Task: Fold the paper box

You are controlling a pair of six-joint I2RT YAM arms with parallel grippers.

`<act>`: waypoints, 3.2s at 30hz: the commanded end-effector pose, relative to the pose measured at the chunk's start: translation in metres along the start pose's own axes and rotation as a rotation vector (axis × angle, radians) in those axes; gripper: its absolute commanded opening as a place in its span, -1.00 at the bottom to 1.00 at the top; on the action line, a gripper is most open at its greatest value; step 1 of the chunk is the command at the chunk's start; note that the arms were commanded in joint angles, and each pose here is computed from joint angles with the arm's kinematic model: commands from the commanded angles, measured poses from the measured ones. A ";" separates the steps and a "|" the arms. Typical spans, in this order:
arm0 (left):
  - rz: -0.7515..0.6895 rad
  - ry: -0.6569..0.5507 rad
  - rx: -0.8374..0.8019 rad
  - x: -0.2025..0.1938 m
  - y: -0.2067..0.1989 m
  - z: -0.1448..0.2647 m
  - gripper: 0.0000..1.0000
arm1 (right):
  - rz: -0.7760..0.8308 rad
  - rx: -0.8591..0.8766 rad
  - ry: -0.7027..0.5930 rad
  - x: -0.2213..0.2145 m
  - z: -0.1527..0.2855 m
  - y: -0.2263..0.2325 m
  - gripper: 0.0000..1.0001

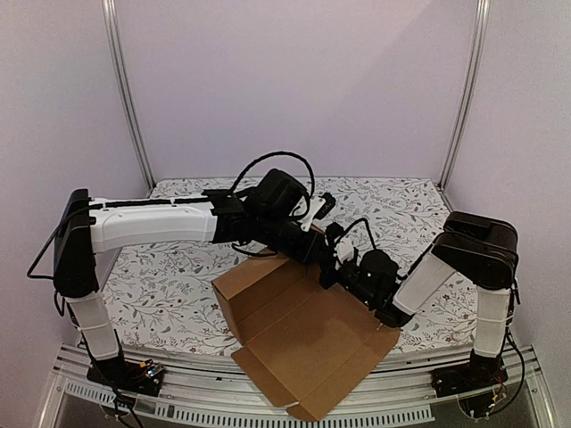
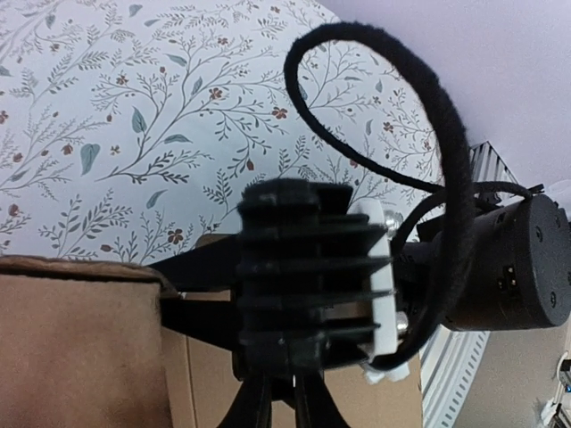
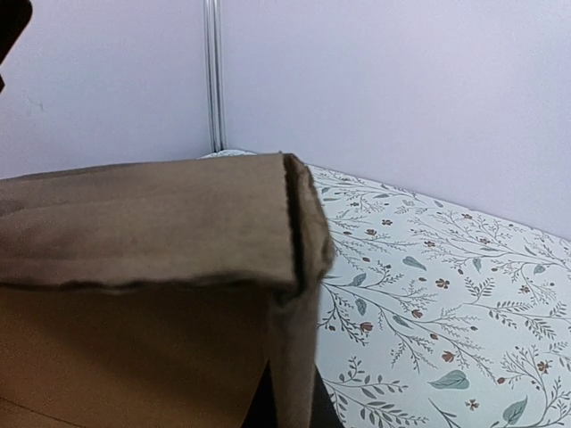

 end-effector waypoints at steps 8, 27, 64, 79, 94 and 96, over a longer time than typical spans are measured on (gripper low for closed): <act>-0.032 -0.036 -0.034 0.013 -0.018 0.031 -0.52 | 0.014 0.013 -0.047 0.007 -0.001 0.003 -1.00; -0.095 -0.346 0.333 0.026 0.004 0.197 -0.16 | 0.258 0.260 0.026 0.084 0.018 0.000 -1.00; 0.085 -0.359 0.229 -0.093 0.037 0.211 -0.29 | 1.243 0.907 1.156 0.052 -0.007 0.034 -1.00; 0.092 -0.329 0.233 -0.097 0.041 0.197 -0.28 | 1.312 0.940 1.194 0.001 -0.013 0.070 -0.84; 0.095 -0.301 0.246 -0.095 0.044 0.185 -0.27 | 1.310 0.925 1.182 0.000 -0.007 0.075 -0.31; 0.094 -0.303 0.245 -0.093 0.043 0.184 -0.28 | 1.314 0.917 1.181 0.002 -0.005 0.074 -0.28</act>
Point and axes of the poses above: each gripper's point midway between its finger pads, its own z axis back along the fingers, its own y axis along the line the jaws close on, x = y × z, the point moved 6 cm from there along z, back along the fingers
